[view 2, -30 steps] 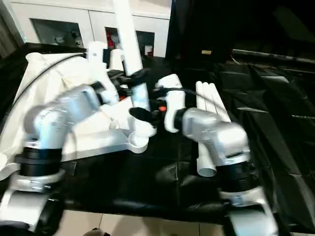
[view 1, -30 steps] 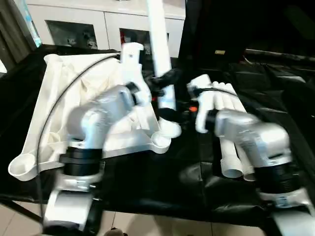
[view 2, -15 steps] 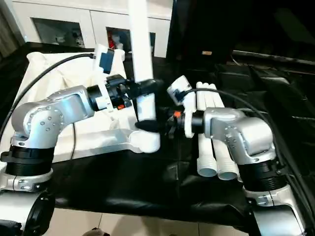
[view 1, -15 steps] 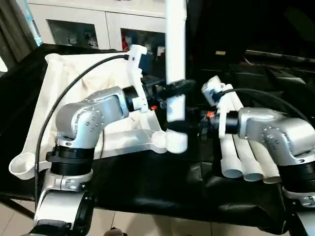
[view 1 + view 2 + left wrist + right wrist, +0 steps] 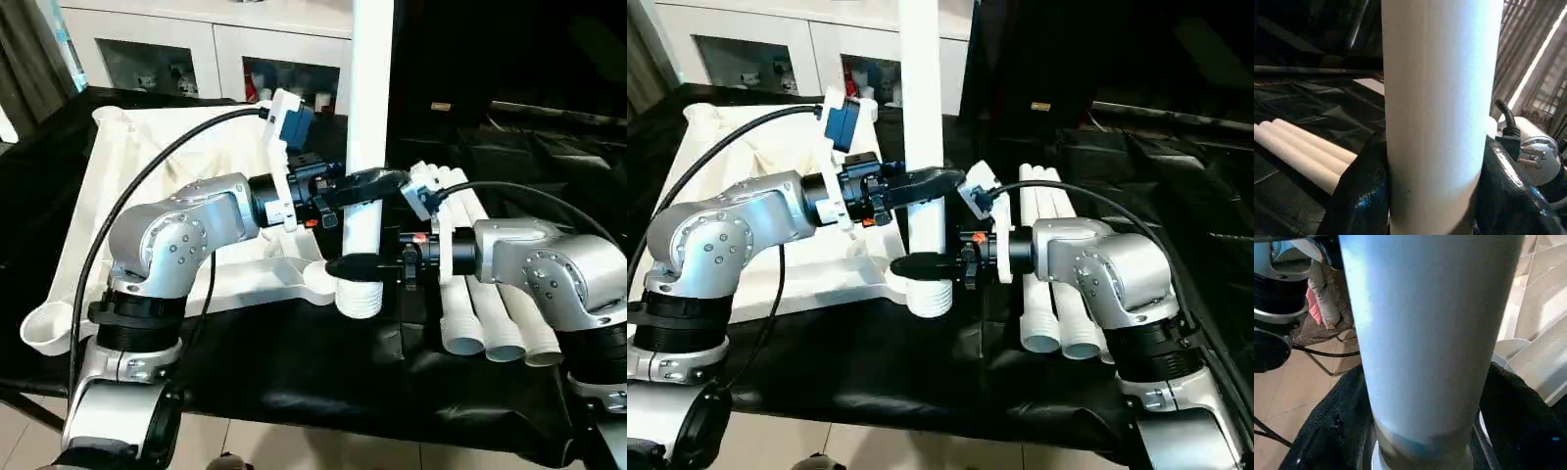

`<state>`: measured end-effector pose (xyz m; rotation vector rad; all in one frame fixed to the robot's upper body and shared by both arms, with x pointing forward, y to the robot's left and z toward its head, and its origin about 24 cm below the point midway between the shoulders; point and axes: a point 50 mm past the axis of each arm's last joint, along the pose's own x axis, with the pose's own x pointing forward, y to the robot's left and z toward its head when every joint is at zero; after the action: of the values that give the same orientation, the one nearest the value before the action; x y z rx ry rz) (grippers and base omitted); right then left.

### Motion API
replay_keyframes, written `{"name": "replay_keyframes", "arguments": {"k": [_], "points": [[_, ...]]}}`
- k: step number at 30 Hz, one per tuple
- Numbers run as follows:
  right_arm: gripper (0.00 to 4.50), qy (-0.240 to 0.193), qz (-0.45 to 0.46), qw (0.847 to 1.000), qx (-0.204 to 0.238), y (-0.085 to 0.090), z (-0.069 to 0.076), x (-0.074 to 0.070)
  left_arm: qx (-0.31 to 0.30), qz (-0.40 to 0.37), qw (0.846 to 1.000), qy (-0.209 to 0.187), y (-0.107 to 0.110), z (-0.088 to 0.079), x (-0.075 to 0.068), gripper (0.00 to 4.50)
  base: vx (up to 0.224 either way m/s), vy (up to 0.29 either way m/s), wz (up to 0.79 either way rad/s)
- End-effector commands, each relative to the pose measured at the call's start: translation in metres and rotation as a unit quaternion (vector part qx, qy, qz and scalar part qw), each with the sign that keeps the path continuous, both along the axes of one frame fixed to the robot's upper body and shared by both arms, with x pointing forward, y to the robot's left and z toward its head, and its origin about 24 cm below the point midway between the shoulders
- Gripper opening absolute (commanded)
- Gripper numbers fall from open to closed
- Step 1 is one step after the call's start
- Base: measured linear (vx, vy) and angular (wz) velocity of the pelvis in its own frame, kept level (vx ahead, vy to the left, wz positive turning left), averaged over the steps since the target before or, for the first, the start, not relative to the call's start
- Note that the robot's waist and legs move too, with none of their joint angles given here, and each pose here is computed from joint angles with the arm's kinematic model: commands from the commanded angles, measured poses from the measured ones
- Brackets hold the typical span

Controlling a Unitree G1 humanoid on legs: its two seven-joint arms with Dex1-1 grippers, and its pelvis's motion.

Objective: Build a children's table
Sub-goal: Pick table leg

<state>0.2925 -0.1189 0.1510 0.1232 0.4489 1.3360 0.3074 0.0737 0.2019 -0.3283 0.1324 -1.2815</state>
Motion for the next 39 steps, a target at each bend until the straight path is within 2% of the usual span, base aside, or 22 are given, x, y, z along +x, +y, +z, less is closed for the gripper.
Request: {"name": "replay_keyframes", "arguments": {"k": [1,3,5,9,16,18,22,24,39], "points": [[2.91,-0.004,0.015,1.000,0.003,0.0006,0.0042,-0.0028,-0.003,-0.022,1.000,-0.008,-0.0042,0.0026,-0.0057,1.88,0.000,0.000,0.00],[2.60,-0.002,0.017,1.000,0.003,0.0010,0.0039,-0.0032,0.002,-0.025,1.000,-0.010,-0.0042,0.0013,-0.0063,1.88,0.000,0.000,0.00],[2.52,-0.002,0.018,1.000,0.004,0.0011,0.0039,-0.0033,0.004,-0.026,1.000,-0.010,-0.0041,0.0004,-0.0065,1.88,0.000,0.000,0.00],[2.08,-0.001,0.020,1.000,0.004,0.0014,0.0039,-0.0039,0.007,-0.030,0.999,-0.010,-0.0039,-0.0009,-0.0074,1.88,0.000,0.000,0.00],[1.94,-0.024,0.003,1.000,0.014,0.0030,0.0053,-0.0012,0.010,-0.030,0.999,-0.014,-0.0032,-0.0007,-0.0068,1.88,0.000,0.000,0.00],[2.49,-0.025,-0.002,0.999,0.020,0.0031,0.0060,-0.0002,0.010,-0.031,0.999,-0.015,-0.0031,-0.0006,-0.0068,1.88,0.000,0.000,0.00],[2.72,-0.014,-0.008,0.999,0.034,0.0009,0.0090,0.0019,0.010,-0.033,0.999,-0.016,-0.0018,-0.0001,-0.0067,1.88,0.000,0.000,0.00],[3.01,-0.014,-0.009,0.999,0.035,0.0002,0.0098,0.0021,0.010,-0.034,0.999,-0.017,-0.0016,0.0002,-0.0066,1.88,0.000,0.000,0.00],[3.03,-0.010,0.001,0.999,0.036,-0.0028,0.0109,-0.0013,0.015,-0.042,0.999,-0.022,-0.0005,-0.0006,-0.0078,1.88,0.000,0.000,0.00]]}}
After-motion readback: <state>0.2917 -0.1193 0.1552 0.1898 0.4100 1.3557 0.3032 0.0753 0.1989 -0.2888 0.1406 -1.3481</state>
